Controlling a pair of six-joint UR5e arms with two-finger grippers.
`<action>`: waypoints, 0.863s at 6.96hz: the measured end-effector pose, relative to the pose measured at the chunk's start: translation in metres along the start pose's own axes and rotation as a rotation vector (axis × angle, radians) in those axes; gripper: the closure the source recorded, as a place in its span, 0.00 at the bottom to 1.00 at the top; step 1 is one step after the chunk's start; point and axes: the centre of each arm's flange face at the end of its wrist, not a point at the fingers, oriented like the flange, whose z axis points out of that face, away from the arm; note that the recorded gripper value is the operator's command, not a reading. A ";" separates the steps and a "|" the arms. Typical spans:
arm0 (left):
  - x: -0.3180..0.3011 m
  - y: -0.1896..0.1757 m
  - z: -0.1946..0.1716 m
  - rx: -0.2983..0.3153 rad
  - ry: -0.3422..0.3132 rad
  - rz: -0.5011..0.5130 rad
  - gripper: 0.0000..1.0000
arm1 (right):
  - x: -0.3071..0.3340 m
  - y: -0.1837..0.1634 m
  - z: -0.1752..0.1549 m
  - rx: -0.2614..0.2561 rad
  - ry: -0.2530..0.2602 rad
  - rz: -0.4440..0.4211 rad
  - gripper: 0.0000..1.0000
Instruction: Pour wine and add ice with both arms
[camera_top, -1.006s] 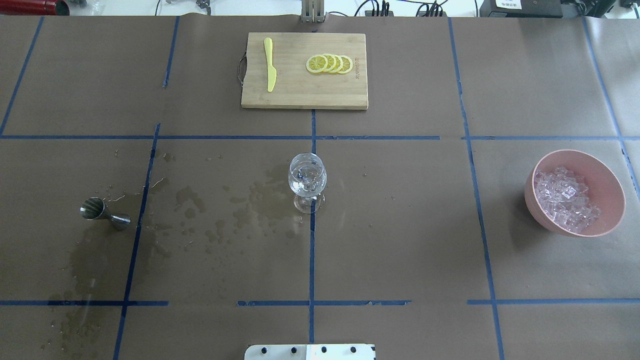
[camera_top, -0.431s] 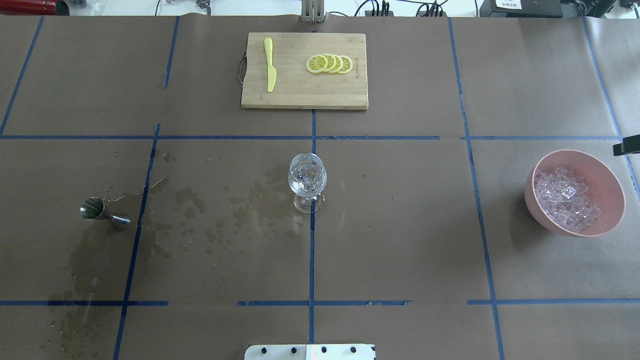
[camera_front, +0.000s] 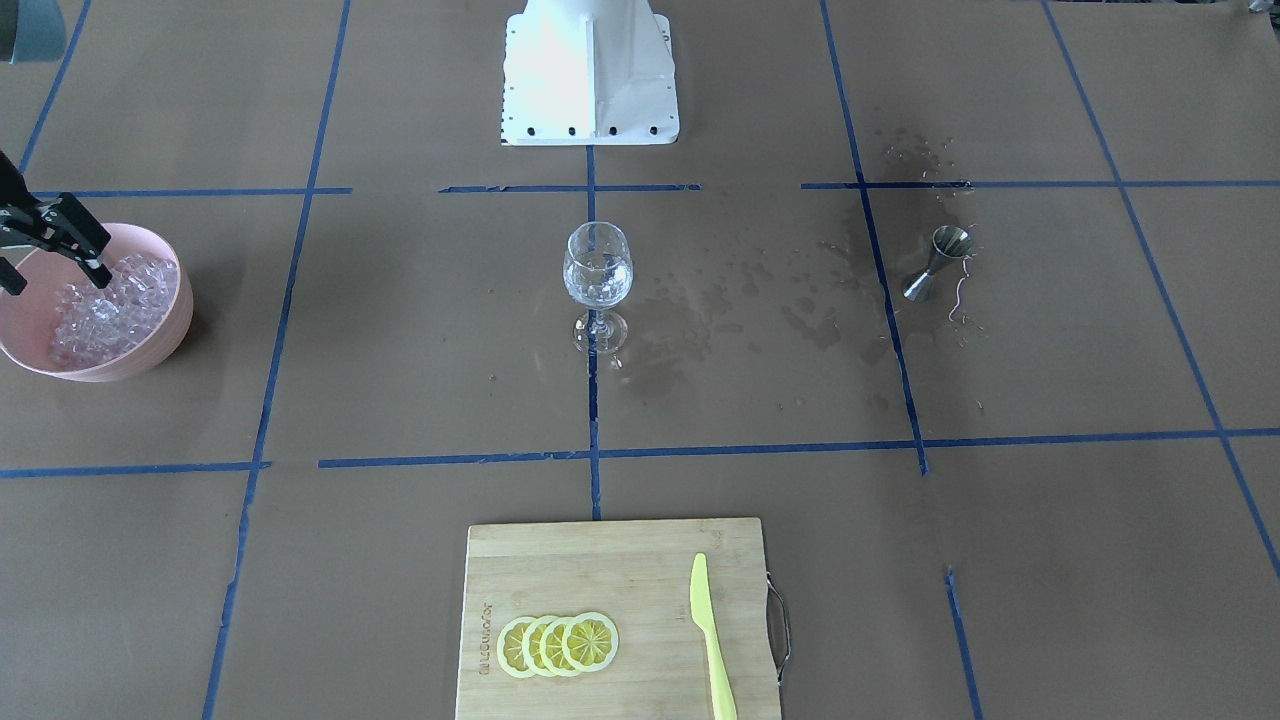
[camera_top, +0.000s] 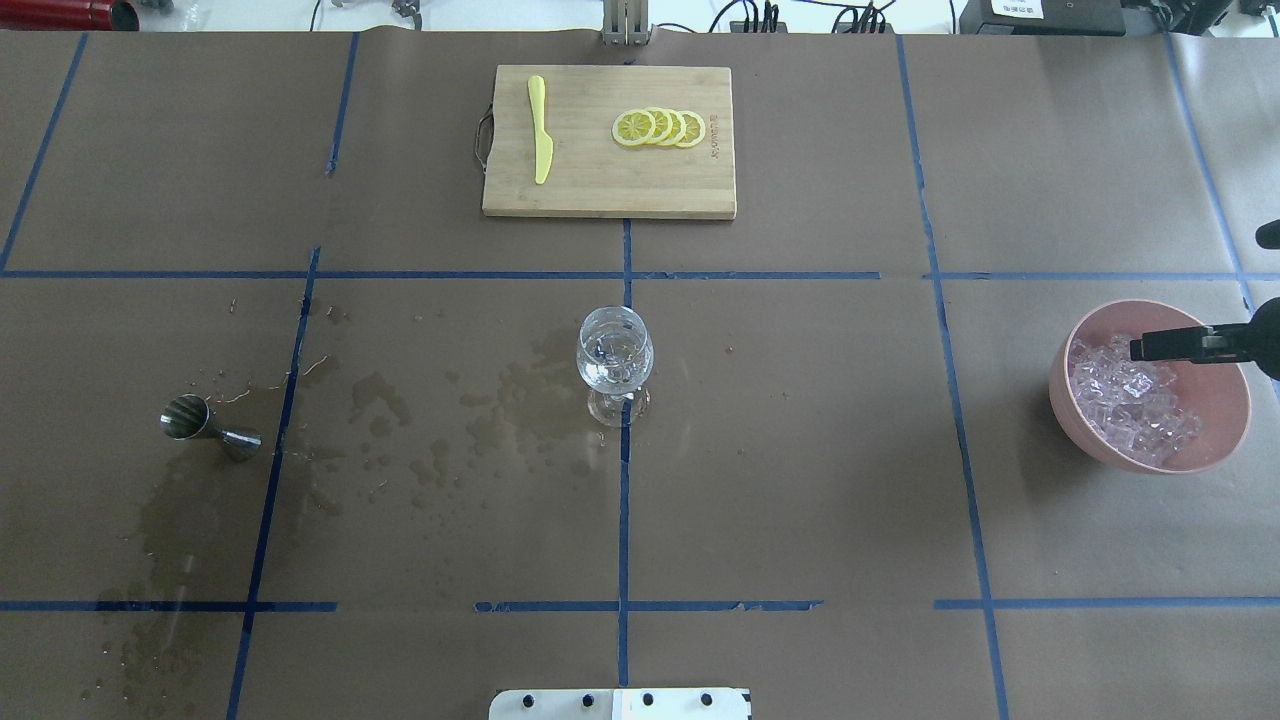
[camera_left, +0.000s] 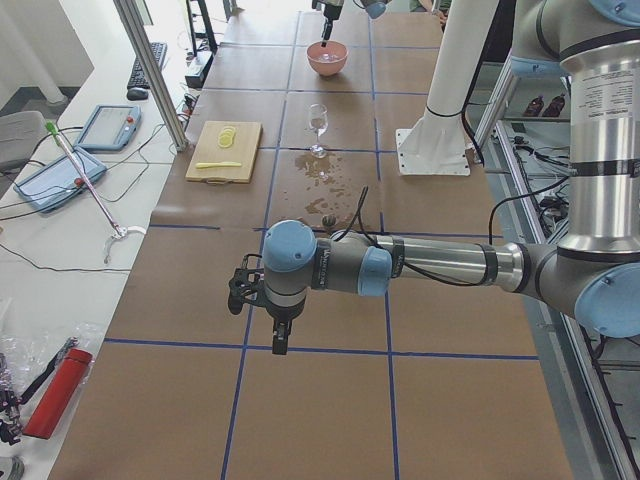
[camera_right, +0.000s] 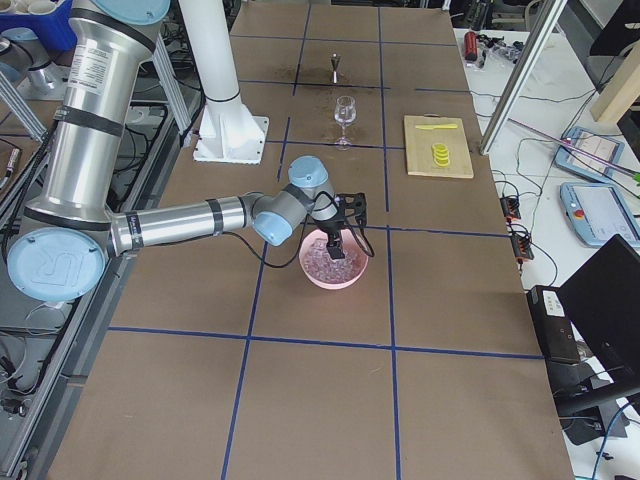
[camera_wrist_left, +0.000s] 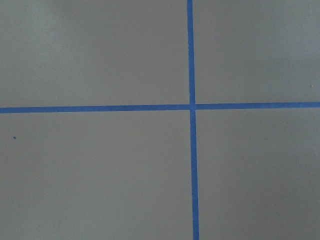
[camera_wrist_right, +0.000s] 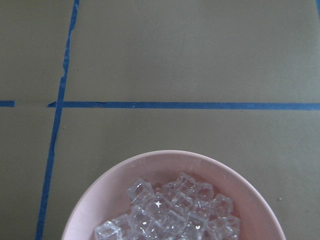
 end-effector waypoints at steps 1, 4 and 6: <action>0.000 0.000 0.000 0.000 0.000 0.001 0.00 | -0.005 0.007 0.010 -0.005 0.006 -0.009 0.22; 0.000 0.000 0.000 0.000 0.000 0.001 0.00 | 0.001 0.021 0.032 -0.032 0.041 -0.025 0.39; 0.000 0.000 0.000 0.000 0.000 0.001 0.00 | 0.009 0.024 0.040 -0.043 0.060 -0.025 0.41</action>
